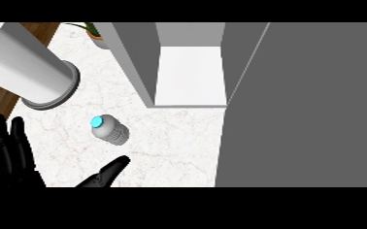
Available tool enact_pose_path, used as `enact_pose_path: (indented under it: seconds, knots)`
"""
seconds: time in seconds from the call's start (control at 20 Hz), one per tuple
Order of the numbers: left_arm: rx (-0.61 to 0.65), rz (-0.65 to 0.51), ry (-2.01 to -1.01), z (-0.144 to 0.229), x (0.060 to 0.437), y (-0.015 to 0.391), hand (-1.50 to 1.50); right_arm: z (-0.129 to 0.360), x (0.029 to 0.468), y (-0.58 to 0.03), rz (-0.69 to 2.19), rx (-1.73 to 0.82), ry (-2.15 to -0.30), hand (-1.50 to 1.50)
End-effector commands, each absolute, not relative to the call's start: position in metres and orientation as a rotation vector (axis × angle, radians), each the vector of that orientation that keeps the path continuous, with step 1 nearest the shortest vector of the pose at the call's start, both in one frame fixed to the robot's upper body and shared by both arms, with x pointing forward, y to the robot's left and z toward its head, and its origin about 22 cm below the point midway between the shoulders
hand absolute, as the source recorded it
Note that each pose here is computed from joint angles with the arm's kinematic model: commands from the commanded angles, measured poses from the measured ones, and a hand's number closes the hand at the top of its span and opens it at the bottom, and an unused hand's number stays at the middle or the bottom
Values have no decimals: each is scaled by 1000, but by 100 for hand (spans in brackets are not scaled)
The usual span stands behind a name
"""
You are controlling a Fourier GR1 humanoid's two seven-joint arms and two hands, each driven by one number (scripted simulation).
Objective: Pick up the bottled water, place it into the cabinet and close the cabinet
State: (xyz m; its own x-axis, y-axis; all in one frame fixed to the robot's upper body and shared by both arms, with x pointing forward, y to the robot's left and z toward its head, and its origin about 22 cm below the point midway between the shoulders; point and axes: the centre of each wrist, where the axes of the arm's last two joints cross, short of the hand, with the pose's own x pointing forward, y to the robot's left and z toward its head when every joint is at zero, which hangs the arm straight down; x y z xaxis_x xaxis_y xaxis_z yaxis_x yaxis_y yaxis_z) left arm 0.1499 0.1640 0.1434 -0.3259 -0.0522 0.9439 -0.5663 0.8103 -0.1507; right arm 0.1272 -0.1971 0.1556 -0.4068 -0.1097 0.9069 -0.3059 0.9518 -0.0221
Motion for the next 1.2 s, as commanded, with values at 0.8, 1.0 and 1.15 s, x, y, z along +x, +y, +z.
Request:
enact_pose_path:
  seconds: [0.8, 1.0, 1.15]
  knots:
    - [558, 587, -1768, 164, 140, 151, -150, 179, 94, -175, 192, 284, -2001, -150]
    - [579, 562, -1763, 160, 128, 158, -150, 184, 93, -173, 197, 282, -1989, -150]
    - [584, 558, -1749, 149, 135, 148, -150, 190, 96, -171, 189, 297, -2005, -150]
